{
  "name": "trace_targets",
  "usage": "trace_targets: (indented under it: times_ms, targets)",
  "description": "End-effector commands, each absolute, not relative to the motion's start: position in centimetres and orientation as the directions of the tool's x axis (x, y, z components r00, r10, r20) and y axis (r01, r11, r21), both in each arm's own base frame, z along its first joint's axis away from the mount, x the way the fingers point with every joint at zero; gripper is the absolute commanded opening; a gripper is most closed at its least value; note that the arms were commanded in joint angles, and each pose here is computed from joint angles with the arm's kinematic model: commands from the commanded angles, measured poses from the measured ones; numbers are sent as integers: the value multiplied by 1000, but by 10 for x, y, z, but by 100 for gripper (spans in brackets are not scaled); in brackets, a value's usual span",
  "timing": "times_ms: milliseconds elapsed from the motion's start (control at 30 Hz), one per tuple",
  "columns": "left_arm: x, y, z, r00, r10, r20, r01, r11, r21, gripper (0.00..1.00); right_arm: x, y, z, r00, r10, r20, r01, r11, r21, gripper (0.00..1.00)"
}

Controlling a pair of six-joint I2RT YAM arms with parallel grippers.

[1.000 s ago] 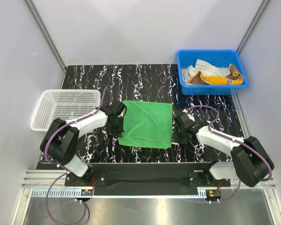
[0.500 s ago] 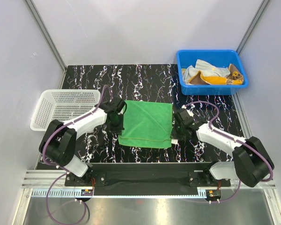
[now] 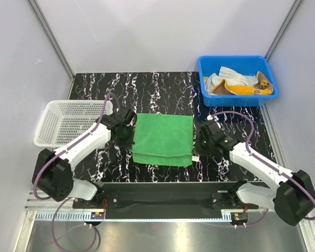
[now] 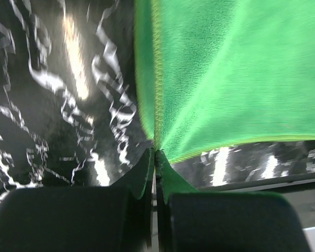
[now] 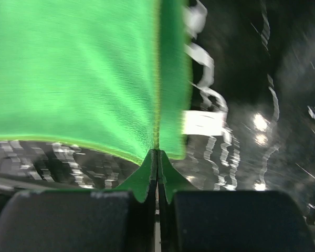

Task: Fold and stack the towels
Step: Fold the towel

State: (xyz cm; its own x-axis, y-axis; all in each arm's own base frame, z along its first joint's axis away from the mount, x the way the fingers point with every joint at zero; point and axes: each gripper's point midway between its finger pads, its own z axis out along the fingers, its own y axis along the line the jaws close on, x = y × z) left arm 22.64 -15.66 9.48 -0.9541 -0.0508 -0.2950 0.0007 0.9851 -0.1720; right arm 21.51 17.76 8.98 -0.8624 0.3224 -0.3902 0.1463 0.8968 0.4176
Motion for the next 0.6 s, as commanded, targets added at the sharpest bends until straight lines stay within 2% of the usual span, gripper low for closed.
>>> trace_targets:
  times_ms: [0, 267, 333, 567]
  targets:
    - [208, -146, 69, -968, -73, -240, -37, 988, -151, 0, 193, 171, 62, -884, 324, -337, 177, 899, 400, 0]
    - [194, -155, 39, -985, -58, -161, -26, 981, -192, 0, 182, 174, 33, -904, 319, -283, 183, 890, 419, 0]
    - [194, -154, 40, -983, -61, -171, -27, 980, -195, 0, 179, 177, 33, -908, 314, -278, 173, 885, 433, 0]
    - [198, -163, 78, -976, -79, -204, -26, 968, -249, 0, 191, 181, 75, -898, 292, -330, 123, 885, 448, 0]
